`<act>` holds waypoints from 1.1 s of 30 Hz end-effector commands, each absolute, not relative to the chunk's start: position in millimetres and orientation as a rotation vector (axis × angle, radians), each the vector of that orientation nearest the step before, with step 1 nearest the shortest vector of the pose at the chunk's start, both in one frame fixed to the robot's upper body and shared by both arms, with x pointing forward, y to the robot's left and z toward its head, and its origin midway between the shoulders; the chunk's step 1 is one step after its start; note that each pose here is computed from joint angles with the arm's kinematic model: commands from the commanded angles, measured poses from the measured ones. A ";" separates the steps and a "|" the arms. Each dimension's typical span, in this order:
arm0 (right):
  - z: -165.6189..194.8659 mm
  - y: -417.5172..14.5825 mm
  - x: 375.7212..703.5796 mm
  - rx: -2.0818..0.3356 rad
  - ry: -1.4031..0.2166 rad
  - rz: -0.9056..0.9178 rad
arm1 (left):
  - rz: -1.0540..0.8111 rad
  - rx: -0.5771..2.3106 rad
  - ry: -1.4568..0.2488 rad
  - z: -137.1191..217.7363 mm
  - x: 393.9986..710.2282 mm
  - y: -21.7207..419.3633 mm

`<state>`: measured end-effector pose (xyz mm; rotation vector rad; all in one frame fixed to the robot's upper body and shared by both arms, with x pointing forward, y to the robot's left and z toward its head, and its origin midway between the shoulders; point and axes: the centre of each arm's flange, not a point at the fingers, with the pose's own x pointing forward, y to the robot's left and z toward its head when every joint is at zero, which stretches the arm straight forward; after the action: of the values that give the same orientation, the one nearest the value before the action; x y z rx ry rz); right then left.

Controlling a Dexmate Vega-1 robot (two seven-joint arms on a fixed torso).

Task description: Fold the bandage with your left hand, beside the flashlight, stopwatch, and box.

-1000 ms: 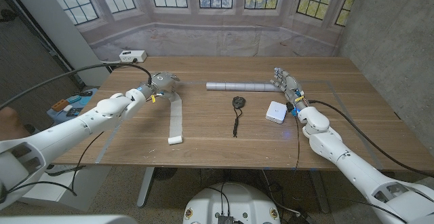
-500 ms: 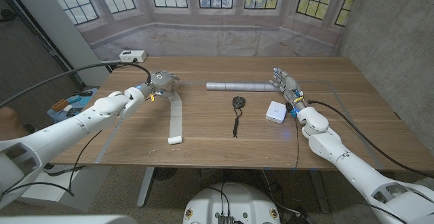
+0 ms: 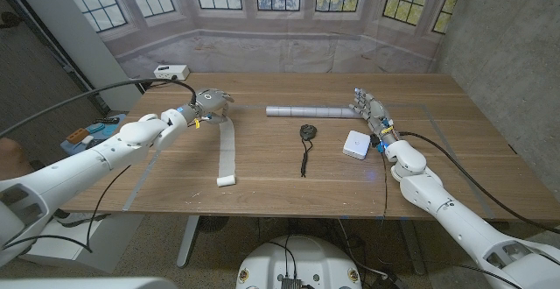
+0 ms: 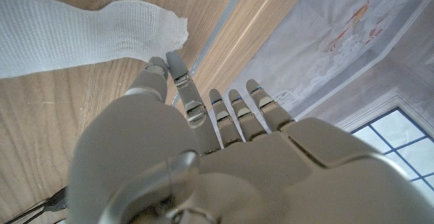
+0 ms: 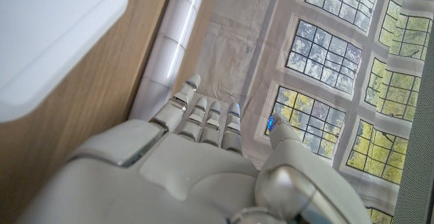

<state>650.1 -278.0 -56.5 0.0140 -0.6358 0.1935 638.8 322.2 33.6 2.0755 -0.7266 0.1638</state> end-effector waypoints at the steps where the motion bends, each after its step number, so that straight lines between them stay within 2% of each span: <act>1: -60.5 -278.9 645.5 0.021 -0.641 0.188 | 0.145 2.095 -0.741 44.6 634.4 318.0; 33: -56.3 -284.0 634.8 0.009 -0.671 0.183 | 0.141 2.090 -0.736 33.7 613.3 306.8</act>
<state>638.8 -281.3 -58.8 0.0193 -0.6611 0.1847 620.0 309.8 36.9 2.0923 -0.7381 0.1385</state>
